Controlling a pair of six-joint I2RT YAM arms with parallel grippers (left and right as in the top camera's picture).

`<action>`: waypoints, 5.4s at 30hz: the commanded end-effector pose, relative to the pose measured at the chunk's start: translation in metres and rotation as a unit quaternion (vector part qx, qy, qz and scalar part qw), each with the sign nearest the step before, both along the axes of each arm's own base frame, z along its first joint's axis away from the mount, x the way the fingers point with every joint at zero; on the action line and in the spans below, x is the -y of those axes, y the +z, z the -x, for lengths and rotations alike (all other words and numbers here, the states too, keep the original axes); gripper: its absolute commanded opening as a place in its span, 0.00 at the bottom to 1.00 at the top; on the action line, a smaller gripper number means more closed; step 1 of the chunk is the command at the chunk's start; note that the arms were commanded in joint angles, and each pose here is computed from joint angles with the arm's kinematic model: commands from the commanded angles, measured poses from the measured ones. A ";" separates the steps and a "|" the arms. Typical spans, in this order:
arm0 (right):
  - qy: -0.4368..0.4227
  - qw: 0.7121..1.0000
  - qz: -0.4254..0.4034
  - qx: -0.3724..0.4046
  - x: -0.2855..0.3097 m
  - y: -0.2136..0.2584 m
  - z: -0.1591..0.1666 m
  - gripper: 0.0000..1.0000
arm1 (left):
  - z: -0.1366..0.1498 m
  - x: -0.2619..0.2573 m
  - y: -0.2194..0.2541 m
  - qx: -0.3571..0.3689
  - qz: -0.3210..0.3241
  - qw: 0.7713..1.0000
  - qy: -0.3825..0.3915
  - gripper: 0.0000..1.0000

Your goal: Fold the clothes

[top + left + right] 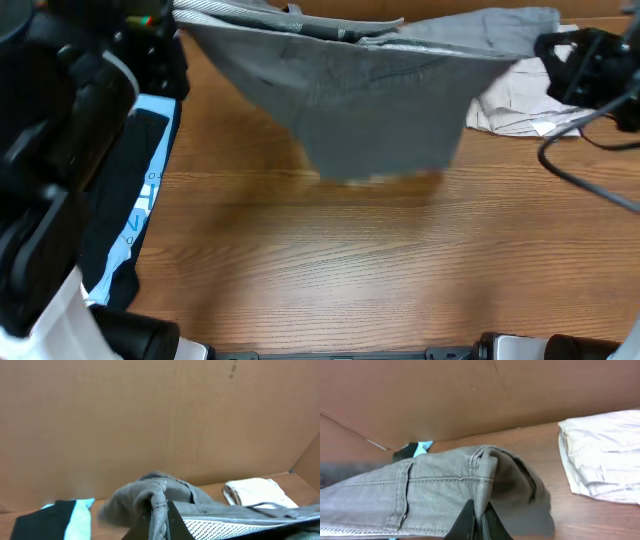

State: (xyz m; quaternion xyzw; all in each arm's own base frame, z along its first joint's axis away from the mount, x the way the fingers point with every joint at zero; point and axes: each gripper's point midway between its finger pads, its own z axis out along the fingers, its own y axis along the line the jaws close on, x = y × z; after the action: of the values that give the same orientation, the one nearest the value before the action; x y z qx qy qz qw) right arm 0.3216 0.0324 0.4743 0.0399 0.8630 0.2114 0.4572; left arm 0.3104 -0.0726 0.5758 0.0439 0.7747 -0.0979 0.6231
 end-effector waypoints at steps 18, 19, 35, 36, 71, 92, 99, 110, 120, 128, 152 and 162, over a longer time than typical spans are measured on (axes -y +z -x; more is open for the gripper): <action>-0.140 0.988 0.038 0.055 0.029 0.036 0.137 0.04 | 0.089 -0.092 -0.038 -0.079 -0.010 0.975 0.207 0.04; -0.149 0.986 0.037 0.059 0.030 0.035 0.146 0.04 | 0.095 -0.093 -0.038 -0.077 -0.008 0.975 0.206 0.04; -0.119 0.988 0.050 -0.085 0.038 -0.039 0.087 0.04 | 0.100 -0.102 -0.138 -0.231 -0.012 0.936 0.265 0.04; -0.112 0.988 0.046 -0.100 0.038 -0.046 0.073 0.04 | 0.092 -0.101 -0.149 -0.248 -0.018 0.931 0.268 0.04; 0.041 0.995 0.067 -0.063 -0.063 -0.257 -0.285 1.00 | -0.305 -0.022 -0.358 -0.145 -0.106 0.959 0.221 1.00; 0.091 0.929 0.055 -0.356 -0.084 -0.264 -0.115 1.00 | -0.138 0.013 -0.360 -0.484 -0.162 0.860 -0.023 1.00; 0.085 0.910 0.049 -0.402 -0.091 -0.291 -0.102 1.00 | -0.146 0.008 -0.396 -0.497 -0.168 0.851 -0.026 1.00; 0.088 0.859 0.067 -0.499 -0.128 -0.398 -0.052 0.95 | -0.193 0.006 -0.379 -0.407 -0.166 0.898 -0.025 1.00; 0.038 0.828 0.086 -0.552 -0.107 -0.461 -0.014 0.95 | -0.204 0.008 -0.381 -0.391 -0.170 0.904 -0.028 1.00; -0.001 0.807 0.079 -0.585 -0.077 -0.497 0.012 0.96 | -0.210 0.010 -0.406 -0.409 -0.175 0.895 -0.035 1.00; -0.043 0.859 0.053 -0.508 0.008 -0.412 -0.013 1.00 | -0.254 0.045 -0.548 -0.438 -0.142 0.881 -0.106 0.90; -0.034 0.907 0.054 -0.415 -0.003 -0.335 -0.018 0.92 | -0.240 0.034 -0.579 -0.486 -0.126 0.860 -0.088 0.37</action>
State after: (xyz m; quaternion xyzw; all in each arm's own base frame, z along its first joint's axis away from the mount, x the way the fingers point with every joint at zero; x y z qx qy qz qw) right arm 0.3377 0.0332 0.1236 0.1397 0.9828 0.1136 0.0418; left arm 0.5571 -0.1091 0.0093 0.1495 0.9731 -0.0550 0.1665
